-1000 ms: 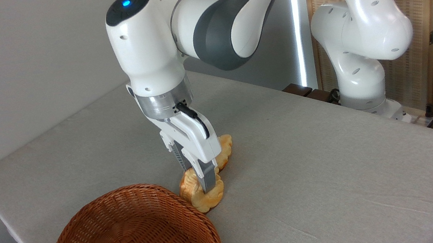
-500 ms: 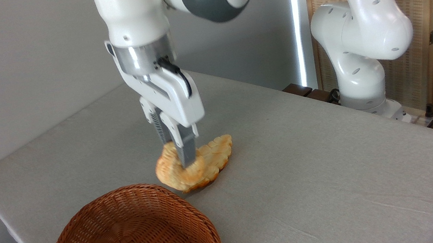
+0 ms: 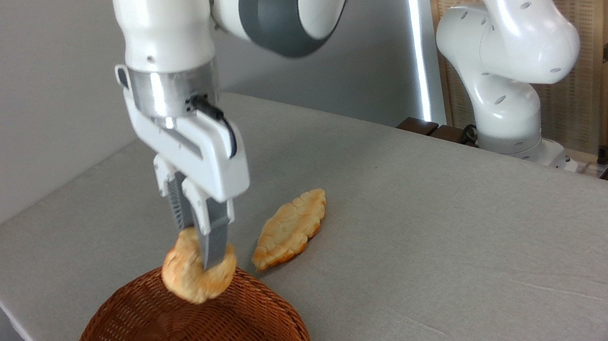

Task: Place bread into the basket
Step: 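Lower the bread into the basket and open the gripper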

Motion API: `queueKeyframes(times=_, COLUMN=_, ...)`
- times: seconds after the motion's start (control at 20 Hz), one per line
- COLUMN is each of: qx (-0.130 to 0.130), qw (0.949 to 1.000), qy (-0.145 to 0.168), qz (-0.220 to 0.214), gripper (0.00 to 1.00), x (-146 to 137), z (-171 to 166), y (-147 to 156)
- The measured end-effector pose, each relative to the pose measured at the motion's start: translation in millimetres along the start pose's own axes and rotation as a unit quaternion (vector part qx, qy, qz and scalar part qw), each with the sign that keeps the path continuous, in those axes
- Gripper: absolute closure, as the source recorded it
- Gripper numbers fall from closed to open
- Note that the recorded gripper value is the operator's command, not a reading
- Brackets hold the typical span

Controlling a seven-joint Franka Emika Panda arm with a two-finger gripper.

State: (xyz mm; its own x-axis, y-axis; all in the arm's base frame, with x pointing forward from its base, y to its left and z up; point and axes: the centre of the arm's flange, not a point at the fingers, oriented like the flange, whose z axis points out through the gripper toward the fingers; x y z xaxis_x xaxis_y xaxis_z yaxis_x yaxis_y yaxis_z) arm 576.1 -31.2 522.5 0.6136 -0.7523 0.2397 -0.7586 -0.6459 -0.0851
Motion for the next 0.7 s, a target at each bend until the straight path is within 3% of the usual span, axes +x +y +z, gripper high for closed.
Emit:
queueKeyframes(times=0.1, qx=0.009, qw=1.0000, qy=0.003, qz=-0.002, gripper=0.48, x=3, z=14, y=-6)
queueKeyframes(times=0.2, qx=0.011, qw=0.9999, qy=0.001, qz=-0.003, gripper=0.08, x=5, z=30, y=-10)
queueKeyframes(times=0.25, qx=0.011, qw=0.9999, qy=-0.001, qz=-0.004, gripper=0.00, x=5, z=38, y=-12)
queueKeyframes(times=0.45, qx=0.011, qw=0.9999, qy=-0.008, qz=-0.006, gripper=0.00, x=5, z=62, y=-17)
queueKeyframes(times=0.7, qx=0.012, qw=0.9999, qy=-0.007, qz=-0.006, gripper=0.00, x=6, z=64, y=-18)
